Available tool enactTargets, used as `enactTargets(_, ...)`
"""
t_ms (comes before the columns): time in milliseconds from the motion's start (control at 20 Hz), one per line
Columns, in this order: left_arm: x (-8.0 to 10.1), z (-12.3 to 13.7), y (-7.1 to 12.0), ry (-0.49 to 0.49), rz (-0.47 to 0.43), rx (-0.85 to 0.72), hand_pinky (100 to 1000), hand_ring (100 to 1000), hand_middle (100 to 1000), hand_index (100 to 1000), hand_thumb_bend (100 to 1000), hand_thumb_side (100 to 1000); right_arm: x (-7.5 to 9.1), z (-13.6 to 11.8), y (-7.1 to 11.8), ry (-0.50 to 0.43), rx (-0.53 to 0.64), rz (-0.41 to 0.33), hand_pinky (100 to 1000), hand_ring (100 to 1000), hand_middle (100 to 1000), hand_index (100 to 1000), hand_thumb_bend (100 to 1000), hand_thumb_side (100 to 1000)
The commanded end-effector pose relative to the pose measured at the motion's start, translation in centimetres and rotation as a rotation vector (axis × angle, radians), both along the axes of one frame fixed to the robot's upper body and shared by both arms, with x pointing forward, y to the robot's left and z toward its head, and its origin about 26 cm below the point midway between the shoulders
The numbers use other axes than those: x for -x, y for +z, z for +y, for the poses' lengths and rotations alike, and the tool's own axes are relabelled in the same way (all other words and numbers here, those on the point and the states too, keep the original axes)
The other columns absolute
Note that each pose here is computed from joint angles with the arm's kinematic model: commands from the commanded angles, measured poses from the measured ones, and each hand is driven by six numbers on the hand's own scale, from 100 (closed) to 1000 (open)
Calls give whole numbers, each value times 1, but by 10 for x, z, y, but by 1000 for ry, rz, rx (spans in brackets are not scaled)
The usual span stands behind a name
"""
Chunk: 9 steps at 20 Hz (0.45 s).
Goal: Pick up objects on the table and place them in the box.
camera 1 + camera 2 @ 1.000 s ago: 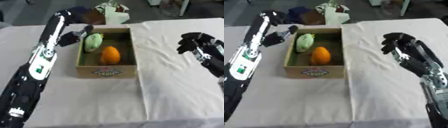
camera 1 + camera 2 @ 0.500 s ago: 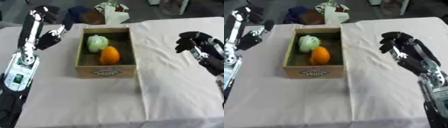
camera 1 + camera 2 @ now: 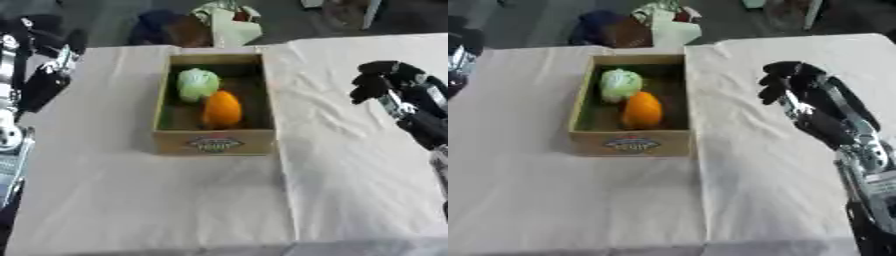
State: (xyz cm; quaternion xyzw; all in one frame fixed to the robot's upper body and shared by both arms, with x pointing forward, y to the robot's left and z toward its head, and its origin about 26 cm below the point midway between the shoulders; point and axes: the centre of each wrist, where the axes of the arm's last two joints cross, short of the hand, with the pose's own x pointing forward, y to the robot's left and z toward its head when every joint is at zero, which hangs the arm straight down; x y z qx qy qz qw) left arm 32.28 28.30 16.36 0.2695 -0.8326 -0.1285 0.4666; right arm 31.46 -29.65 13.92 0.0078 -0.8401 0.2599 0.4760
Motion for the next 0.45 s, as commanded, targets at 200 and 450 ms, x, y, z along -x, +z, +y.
enactTargets(200,19,21,-2,69,-10,117,568,572,583,726,451,692,1,-5,10,-15,16,-30,594,611,624,789,100,518)
enactTargets(450,25,27,-13,55,17,218,565,568,579,724,431,677,1,-6,9,-20,17,-30,594,609,623,788,100,518)
